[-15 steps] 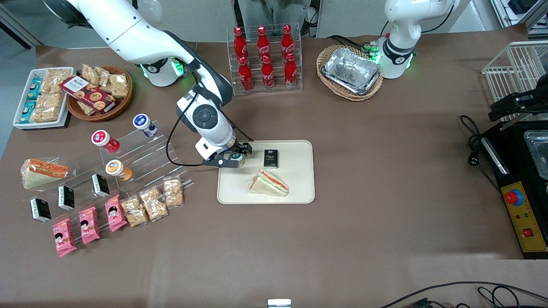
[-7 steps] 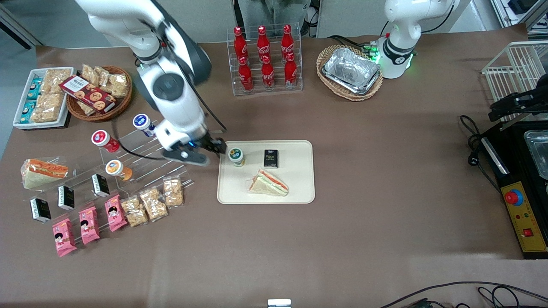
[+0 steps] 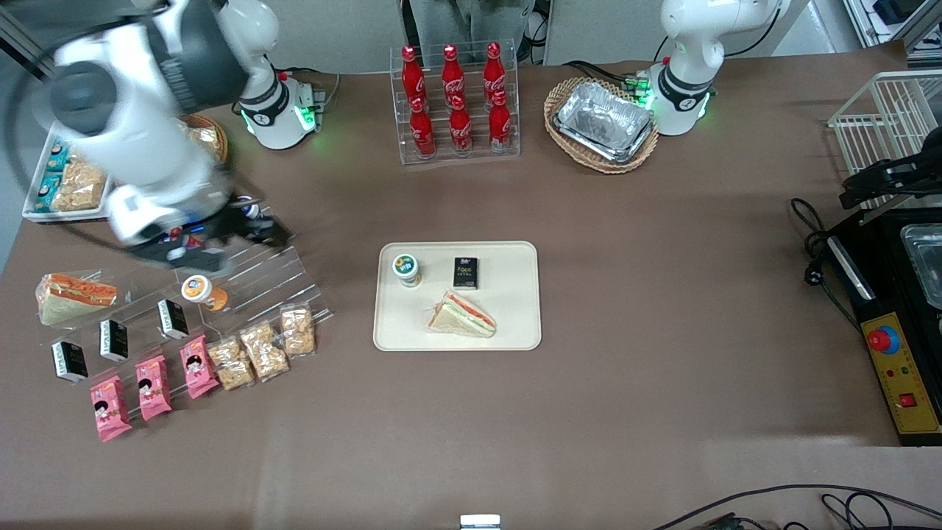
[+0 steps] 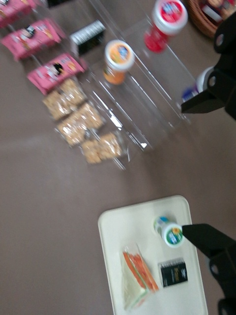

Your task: Place green gum on tray

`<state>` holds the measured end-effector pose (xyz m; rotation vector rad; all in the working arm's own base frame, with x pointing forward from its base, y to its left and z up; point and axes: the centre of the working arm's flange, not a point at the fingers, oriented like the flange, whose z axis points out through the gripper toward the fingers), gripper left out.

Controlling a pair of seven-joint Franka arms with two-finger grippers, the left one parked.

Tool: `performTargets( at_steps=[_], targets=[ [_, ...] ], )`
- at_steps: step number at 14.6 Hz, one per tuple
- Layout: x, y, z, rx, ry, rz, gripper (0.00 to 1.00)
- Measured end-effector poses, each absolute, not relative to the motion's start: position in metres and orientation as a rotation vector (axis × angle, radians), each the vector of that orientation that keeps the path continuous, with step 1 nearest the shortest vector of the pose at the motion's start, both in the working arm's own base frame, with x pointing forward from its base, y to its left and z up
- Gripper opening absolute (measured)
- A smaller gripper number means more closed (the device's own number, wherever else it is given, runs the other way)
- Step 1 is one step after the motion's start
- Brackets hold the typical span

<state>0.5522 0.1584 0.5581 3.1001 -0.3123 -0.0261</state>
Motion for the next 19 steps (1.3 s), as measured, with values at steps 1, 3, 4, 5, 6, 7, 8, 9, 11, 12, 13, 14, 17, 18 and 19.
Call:
performTargets(
  at_steps=[1,3,4,5,6,7,8,9,11,12,13,14,17,18,19],
  targets=[
    [0.561,0.128,0.563,3.109,-0.278,-0.016,1.00],
    [0.573,0.068,0.573,3.121,-0.205,0.009,1.00],
    [0.575,0.040,0.579,3.123,-0.184,0.011,1.00],
    [0.575,0.014,0.583,3.125,-0.190,0.002,1.00],
    [0.574,-0.008,0.586,3.145,-0.234,-0.006,1.00],
    [0.573,-0.029,0.590,3.164,-0.284,-0.004,1.00],
    [0.569,-0.047,0.596,3.172,-0.326,-0.004,1.00],
    [0.562,-0.058,0.603,3.169,-0.352,-0.019,1.00],
    [0.548,-0.061,0.615,3.160,-0.364,-0.068,1.00],
    [0.544,-0.059,0.620,3.156,-0.361,-0.067,1.00],
    [0.543,-0.056,0.622,3.155,-0.354,-0.060,1.00],
    [0.543,-0.052,0.623,3.158,-0.346,-0.059,1.00],
    [0.544,-0.045,0.623,3.162,-0.325,-0.060,1.00],
    [0.544,-0.044,0.622,3.163,-0.321,-0.063,1.00],
    [0.545,-0.043,0.620,3.166,-0.316,-0.065,1.00]
  ],
)
